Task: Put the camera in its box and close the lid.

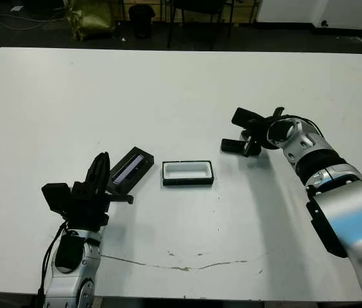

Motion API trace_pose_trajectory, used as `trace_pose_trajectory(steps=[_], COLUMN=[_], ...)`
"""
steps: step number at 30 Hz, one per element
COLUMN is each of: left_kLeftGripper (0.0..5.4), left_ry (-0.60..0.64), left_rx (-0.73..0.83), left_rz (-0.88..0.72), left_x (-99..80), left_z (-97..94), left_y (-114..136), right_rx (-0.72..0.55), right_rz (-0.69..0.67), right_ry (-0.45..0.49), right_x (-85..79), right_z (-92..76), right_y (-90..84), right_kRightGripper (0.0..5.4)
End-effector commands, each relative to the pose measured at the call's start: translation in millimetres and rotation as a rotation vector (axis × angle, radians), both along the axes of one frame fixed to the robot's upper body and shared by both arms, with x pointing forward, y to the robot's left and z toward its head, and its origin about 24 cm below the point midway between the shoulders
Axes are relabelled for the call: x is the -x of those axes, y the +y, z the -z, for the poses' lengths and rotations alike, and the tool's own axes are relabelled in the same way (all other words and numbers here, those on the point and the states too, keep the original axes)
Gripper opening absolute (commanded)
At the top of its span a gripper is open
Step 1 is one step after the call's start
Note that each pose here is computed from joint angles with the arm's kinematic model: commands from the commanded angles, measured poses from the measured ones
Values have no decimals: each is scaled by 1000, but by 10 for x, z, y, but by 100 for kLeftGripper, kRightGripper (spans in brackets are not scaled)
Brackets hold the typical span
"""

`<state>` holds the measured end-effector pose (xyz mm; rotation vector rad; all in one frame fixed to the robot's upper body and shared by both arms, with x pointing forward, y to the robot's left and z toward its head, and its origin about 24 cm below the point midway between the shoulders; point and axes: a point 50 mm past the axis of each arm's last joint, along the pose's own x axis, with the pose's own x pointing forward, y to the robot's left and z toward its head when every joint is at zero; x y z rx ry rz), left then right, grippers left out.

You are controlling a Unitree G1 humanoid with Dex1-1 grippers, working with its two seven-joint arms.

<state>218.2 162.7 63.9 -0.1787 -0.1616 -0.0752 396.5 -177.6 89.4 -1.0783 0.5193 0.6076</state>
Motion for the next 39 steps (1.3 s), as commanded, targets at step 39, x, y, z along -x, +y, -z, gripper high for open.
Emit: trace_pose_trajectory(steps=[39], left_kLeftGripper=[2], left_ry=[5], left_rx=[0], left_rz=[7], left_x=[11], left_z=[100], left_y=[18], right_rx=[-186], right_rz=[-151], right_ry=[189], right_x=[344], right_z=[146], right_y=[-336], right_kRightGripper=[0])
